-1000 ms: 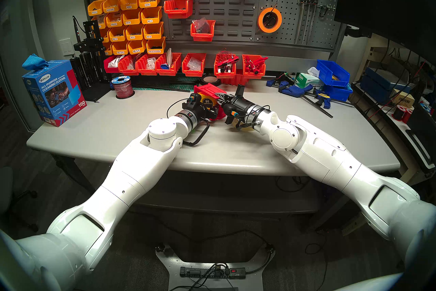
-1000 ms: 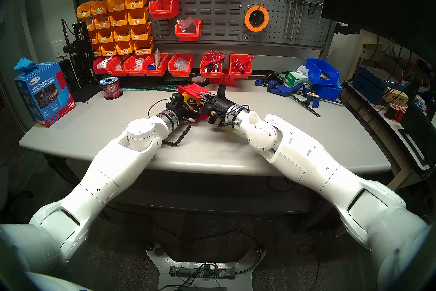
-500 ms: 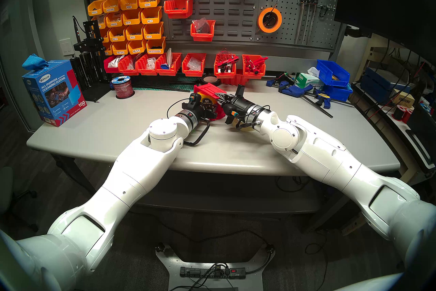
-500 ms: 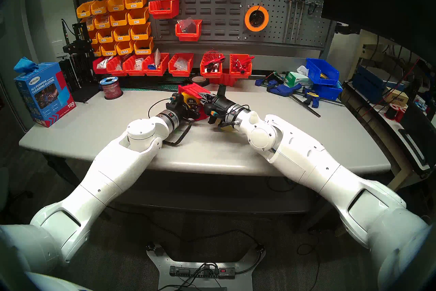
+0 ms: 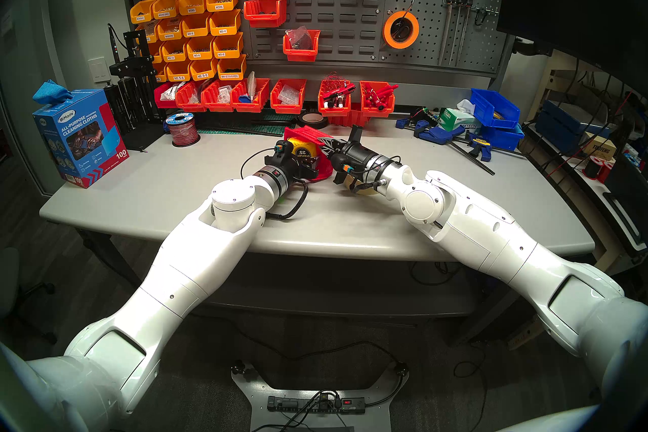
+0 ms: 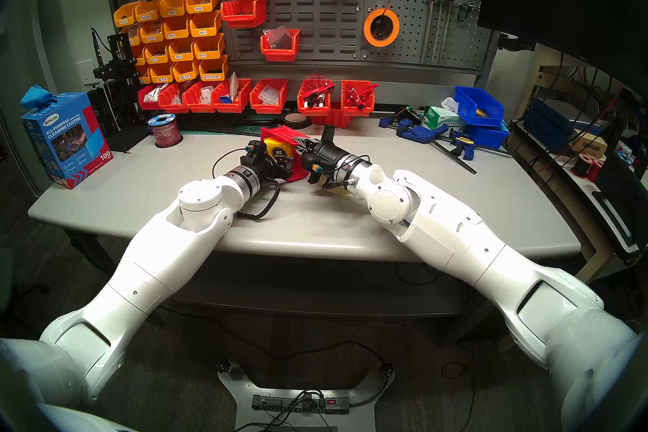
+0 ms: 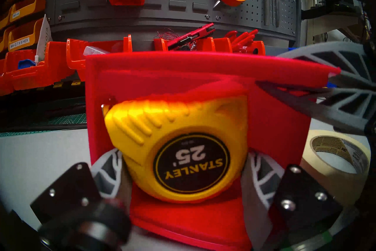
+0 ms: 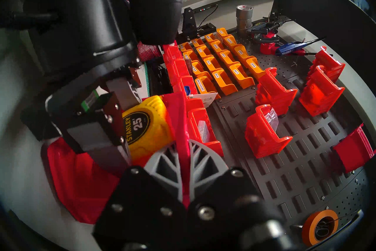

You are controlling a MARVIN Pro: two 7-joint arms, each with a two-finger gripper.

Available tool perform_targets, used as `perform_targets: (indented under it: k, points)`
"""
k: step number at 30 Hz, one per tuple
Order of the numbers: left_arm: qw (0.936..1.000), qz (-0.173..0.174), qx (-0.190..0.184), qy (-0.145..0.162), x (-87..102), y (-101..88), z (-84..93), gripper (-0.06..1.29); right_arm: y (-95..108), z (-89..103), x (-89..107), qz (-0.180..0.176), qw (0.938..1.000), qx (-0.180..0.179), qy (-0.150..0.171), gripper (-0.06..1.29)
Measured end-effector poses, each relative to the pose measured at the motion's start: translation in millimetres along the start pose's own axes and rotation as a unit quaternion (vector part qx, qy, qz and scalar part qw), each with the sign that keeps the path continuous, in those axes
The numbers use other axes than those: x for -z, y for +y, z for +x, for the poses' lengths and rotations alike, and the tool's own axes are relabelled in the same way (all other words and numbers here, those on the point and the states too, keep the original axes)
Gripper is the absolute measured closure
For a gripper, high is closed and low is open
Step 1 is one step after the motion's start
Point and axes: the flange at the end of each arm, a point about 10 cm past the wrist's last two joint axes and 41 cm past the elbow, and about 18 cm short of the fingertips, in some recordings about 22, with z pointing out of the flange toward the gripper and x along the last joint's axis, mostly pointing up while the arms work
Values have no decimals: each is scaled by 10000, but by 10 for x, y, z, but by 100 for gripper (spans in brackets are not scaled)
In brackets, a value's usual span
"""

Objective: Take out tools from the storage box

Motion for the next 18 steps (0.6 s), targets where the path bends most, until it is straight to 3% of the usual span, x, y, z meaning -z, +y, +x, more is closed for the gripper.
perform_targets:
  k: [18]
  points:
    - [9997, -28, 220, 42, 325, -166, 198, 48, 70, 75, -42, -86, 9999, 15, 91, 127]
